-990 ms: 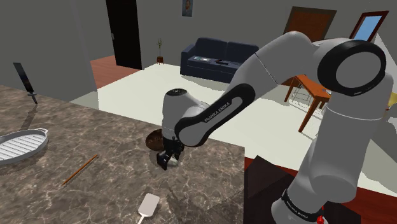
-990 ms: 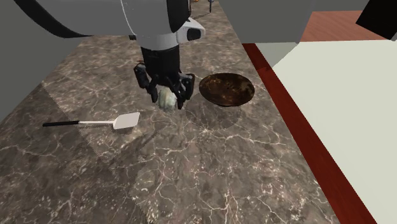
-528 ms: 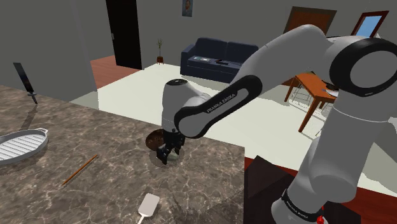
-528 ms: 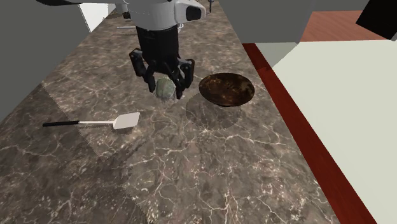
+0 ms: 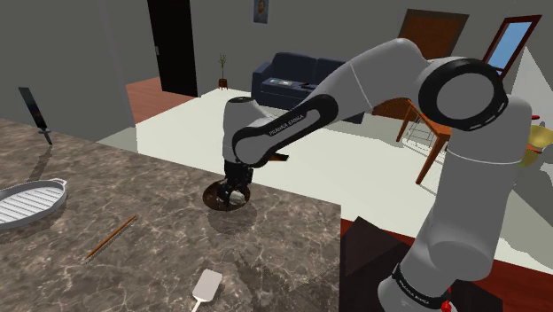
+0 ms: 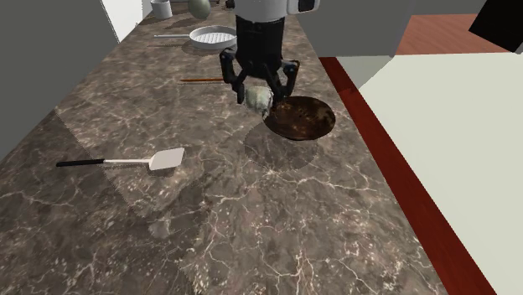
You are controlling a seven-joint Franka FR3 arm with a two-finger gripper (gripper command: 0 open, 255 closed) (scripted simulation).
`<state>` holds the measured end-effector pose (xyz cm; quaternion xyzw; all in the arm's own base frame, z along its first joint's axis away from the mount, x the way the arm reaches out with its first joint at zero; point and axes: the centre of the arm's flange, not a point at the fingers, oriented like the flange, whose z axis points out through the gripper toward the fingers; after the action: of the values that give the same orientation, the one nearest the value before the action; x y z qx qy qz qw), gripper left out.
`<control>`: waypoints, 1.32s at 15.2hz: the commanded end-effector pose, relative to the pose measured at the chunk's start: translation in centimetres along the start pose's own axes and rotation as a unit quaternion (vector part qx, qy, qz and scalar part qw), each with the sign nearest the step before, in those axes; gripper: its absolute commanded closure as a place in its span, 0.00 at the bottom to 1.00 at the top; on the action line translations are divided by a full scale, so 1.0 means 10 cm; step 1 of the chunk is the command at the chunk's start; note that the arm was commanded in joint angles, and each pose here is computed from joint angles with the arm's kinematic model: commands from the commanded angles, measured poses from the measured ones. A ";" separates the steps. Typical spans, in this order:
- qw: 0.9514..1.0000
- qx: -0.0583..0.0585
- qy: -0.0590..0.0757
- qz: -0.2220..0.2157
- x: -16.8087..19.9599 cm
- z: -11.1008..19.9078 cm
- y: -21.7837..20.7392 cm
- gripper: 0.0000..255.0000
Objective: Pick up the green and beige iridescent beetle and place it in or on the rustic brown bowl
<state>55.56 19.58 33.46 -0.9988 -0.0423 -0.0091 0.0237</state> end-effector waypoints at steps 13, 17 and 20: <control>1.000 0.000 0.000 -0.001 0.94 0.26 0.74 1.00; 1.000 0.000 0.000 -0.001 0.93 0.47 0.75 1.00; 1.000 0.000 0.000 -0.001 0.93 0.63 0.75 1.00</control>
<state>65.55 13.16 27.52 -0.9988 -0.0429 -0.0088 0.0236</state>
